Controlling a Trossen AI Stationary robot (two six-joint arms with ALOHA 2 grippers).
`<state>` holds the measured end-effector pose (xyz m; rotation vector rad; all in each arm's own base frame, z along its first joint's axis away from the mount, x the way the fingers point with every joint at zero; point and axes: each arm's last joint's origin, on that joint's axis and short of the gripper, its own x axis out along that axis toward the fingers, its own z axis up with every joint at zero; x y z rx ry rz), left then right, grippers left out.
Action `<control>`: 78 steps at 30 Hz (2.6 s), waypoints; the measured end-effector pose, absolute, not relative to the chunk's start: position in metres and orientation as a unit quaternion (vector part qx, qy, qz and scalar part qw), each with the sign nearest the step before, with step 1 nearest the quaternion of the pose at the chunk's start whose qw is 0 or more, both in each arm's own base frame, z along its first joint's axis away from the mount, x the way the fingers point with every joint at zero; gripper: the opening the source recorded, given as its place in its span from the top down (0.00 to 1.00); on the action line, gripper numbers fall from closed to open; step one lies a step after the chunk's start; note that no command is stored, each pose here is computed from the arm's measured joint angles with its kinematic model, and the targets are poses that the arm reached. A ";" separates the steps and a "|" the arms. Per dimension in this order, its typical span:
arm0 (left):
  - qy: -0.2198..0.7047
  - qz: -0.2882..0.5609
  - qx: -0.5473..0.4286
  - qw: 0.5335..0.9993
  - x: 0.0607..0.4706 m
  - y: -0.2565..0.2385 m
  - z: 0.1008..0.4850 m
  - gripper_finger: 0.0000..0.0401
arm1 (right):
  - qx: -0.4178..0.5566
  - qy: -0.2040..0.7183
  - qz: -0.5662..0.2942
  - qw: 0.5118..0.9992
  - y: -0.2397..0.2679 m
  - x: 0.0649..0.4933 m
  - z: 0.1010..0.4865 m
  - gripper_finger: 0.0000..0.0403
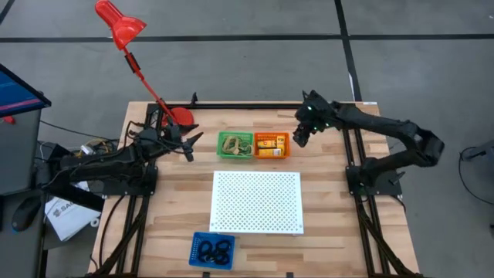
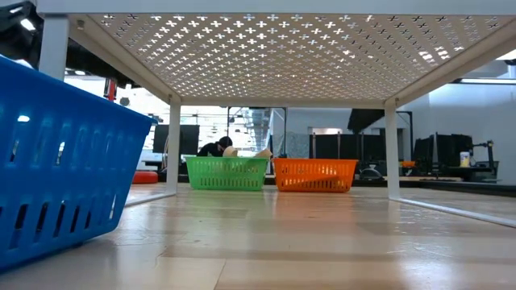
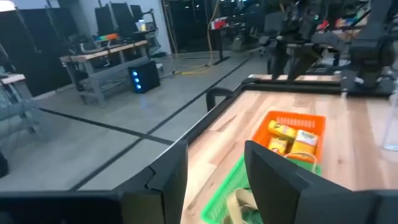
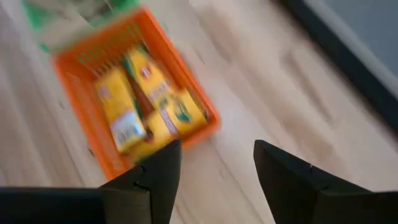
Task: Pick & Place Office Desk Supplies
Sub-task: Put the orange bin on the shelf
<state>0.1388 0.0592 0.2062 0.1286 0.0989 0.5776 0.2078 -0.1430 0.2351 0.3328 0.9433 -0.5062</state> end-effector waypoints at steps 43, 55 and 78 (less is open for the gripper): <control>0.065 0.290 0.092 0.950 0.140 0.060 0.205 0.63 | 0.319 0.506 -0.203 0.776 -0.181 0.239 0.162 0.97; 0.062 0.291 0.081 0.951 0.140 0.060 0.205 0.63 | 0.229 0.440 -0.275 0.823 -0.190 0.198 0.229 0.99; 0.066 0.259 0.081 0.960 0.141 0.058 0.203 0.63 | 0.145 0.545 0.024 0.826 -0.111 0.217 0.377 0.99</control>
